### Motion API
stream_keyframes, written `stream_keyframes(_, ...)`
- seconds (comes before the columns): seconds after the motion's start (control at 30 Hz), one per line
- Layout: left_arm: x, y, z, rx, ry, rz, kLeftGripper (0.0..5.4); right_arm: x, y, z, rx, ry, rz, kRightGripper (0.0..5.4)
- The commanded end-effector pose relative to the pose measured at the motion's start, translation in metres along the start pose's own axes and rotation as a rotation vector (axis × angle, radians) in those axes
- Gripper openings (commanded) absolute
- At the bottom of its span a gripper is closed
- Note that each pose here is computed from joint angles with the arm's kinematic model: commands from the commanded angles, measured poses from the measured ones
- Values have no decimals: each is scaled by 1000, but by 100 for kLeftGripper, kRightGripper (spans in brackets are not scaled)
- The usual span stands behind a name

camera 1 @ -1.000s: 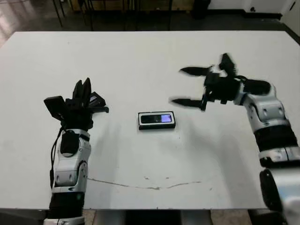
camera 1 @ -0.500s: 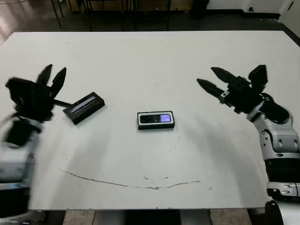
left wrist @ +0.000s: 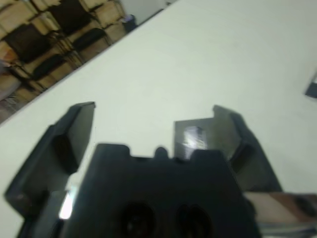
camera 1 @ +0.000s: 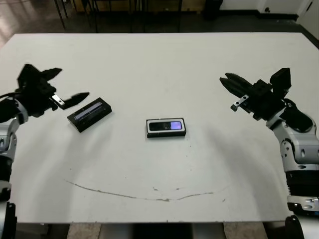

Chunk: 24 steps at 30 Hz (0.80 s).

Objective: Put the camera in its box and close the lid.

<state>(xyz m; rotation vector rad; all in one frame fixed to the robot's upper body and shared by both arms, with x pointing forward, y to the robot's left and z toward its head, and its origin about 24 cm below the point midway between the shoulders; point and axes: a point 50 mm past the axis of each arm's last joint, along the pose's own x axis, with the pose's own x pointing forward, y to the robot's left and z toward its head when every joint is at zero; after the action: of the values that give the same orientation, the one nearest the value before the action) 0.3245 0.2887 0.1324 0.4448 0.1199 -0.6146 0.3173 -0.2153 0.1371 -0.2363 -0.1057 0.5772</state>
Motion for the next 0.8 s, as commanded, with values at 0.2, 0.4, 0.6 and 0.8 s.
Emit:
stream_keyframes(0.2, 12, -16, -29, -172, 72, -52, 538, -6, -1, -12, 43, 61, 7, 0)
stream_keyframes(0.4, 10, -20, -48, -218, 149, -26, 538, -7, -2, -16, 63, 73, 8, 0)
stream_keyframes(0.6, 4, -20, -58, -18, 258, -18, 538, -7, -2, -17, 45, 75, 12, 0)
stream_keyframes(0.8, 4, -24, -64, 44, 310, -31, 538, -7, -1, -18, 53, 75, 13, 0)
